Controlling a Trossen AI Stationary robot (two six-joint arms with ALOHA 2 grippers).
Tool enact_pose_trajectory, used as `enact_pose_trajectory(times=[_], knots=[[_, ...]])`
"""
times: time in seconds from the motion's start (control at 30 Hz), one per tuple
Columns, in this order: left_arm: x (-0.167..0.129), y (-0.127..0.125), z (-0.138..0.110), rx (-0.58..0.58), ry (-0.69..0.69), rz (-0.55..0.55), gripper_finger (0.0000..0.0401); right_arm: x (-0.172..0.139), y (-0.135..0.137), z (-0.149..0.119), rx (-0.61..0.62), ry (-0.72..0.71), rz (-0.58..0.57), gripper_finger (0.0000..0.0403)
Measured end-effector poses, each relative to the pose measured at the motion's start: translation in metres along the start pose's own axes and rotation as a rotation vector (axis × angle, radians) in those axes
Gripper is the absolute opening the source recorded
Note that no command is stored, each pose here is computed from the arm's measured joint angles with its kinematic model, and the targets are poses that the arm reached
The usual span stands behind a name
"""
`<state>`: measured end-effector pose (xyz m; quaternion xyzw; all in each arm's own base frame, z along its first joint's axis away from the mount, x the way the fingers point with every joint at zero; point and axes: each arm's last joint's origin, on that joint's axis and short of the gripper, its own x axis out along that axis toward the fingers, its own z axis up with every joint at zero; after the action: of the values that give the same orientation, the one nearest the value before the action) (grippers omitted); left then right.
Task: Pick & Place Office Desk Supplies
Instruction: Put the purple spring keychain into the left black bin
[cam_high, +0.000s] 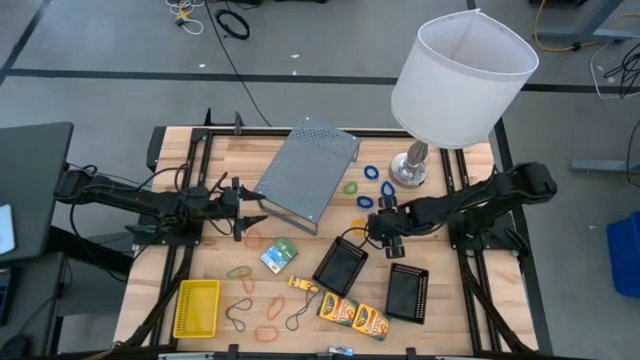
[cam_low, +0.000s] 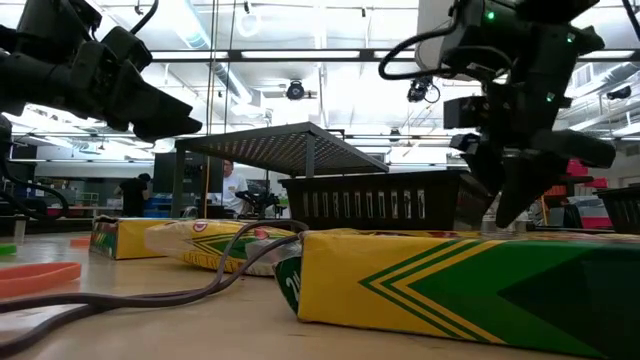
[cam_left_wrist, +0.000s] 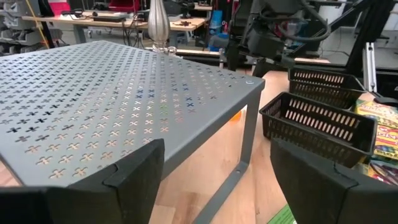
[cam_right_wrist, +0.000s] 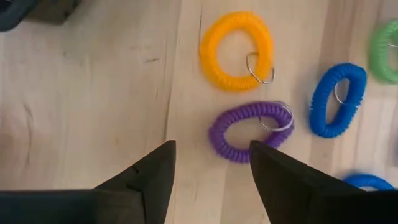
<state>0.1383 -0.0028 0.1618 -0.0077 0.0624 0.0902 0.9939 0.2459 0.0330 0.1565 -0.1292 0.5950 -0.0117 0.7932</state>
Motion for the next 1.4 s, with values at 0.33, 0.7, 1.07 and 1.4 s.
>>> enact_pose_trajectory(times=[0.33, 0.7, 1.07, 1.4], knots=[[0.0, 0.0, 0.0, 0.023, -0.004, 0.0, 0.0293, 0.016, -0.01, 0.005, -0.024, -0.013, -0.02, 0.0192], [0.0, -0.001, 0.002, 0.022, -0.018, -0.017, 0.0293, 0.034, -0.009, 0.004, -0.067, 0.05, 0.034, 0.0191], [0.0, -0.001, 0.002, 0.024, -0.02, -0.016, 0.0293, 0.035, -0.007, 0.004, -0.032, 0.048, 0.079, 0.0022], [0.0, -0.001, 0.002, 0.024, -0.02, -0.016, 0.0293, 0.034, 0.001, 0.004, -0.023, 0.048, 0.064, 0.0008]])
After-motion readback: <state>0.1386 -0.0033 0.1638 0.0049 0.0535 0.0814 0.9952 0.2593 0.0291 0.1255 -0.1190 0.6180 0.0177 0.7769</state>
